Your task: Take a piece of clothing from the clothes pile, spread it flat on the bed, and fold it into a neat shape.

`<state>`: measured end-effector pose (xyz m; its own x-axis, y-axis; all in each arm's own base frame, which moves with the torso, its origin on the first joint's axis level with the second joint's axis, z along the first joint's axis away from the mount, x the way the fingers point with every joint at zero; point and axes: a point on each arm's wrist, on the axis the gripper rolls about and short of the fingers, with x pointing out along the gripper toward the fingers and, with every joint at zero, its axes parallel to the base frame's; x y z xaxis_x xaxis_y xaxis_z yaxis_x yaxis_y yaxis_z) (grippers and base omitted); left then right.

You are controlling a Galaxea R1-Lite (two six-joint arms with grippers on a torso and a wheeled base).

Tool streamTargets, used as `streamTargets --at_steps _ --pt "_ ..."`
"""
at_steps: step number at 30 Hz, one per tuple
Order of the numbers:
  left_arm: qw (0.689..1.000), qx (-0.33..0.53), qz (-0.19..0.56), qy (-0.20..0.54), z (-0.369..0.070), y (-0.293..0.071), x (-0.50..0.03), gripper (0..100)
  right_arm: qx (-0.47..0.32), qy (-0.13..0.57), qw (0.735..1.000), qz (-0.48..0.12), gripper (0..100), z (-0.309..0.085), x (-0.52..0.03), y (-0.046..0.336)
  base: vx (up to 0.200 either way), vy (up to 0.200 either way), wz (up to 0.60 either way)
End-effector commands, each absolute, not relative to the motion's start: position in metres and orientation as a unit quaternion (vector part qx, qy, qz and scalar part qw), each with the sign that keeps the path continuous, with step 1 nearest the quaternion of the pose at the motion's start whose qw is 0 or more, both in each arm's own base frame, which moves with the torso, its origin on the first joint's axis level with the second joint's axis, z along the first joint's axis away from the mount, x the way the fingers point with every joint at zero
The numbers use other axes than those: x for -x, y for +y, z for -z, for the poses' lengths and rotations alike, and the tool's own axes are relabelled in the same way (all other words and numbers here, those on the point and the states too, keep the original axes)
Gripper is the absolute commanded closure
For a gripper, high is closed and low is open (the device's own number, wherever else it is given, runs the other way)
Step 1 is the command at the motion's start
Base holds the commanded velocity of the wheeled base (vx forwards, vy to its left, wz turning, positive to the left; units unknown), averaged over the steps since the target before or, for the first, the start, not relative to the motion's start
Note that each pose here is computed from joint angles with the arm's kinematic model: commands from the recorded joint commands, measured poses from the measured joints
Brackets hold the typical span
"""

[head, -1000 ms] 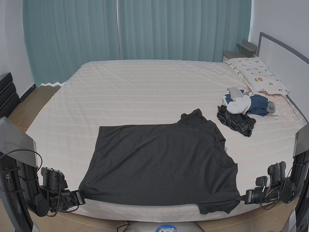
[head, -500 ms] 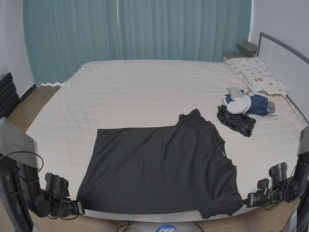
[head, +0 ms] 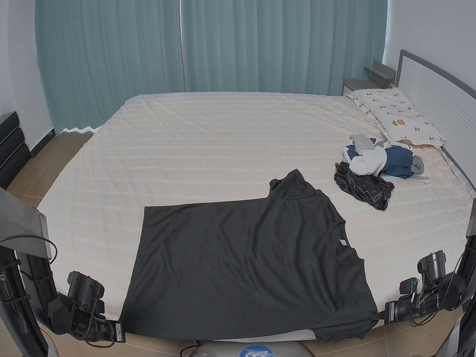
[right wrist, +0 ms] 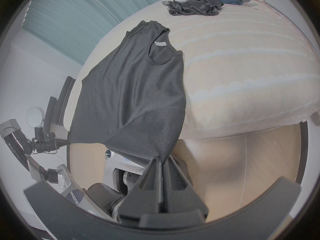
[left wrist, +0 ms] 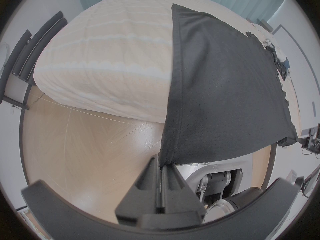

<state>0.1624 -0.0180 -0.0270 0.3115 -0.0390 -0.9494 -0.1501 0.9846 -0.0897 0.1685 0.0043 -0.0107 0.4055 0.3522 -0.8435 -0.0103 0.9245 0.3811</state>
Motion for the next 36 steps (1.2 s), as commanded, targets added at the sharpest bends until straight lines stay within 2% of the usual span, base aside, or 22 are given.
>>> streamTargets --at_steps 1,10,17,21,25,36 --pt "0.810 0.079 -0.029 0.581 0.020 -0.018 -0.157 100 -0.157 0.532 0.824 -0.111 100 0.005 -0.161 0.004 0.000 0.000 0.00" --pt "0.832 0.098 -0.037 0.545 0.012 -0.016 -0.167 100 -0.160 0.509 0.838 -0.117 100 0.003 -0.167 0.003 0.000 0.000 0.00" --pt "0.833 0.106 -0.033 0.542 0.012 -0.015 -0.171 100 -0.162 0.488 0.850 -0.119 100 0.005 -0.175 0.003 0.000 0.000 0.00" --pt "0.844 0.113 -0.032 0.523 0.006 -0.015 -0.175 100 -0.167 0.469 0.857 -0.131 100 0.003 -0.179 0.003 0.000 0.000 0.00" --pt "0.861 0.153 -0.045 0.482 -0.006 -0.016 -0.187 100 -0.180 0.437 0.871 -0.136 100 -0.003 -0.185 0.003 0.000 0.000 0.00" --pt "0.877 0.211 -0.063 0.428 -0.022 -0.015 -0.206 100 -0.223 0.345 0.900 -0.145 100 -0.017 -0.204 0.005 0.000 0.000 0.00"
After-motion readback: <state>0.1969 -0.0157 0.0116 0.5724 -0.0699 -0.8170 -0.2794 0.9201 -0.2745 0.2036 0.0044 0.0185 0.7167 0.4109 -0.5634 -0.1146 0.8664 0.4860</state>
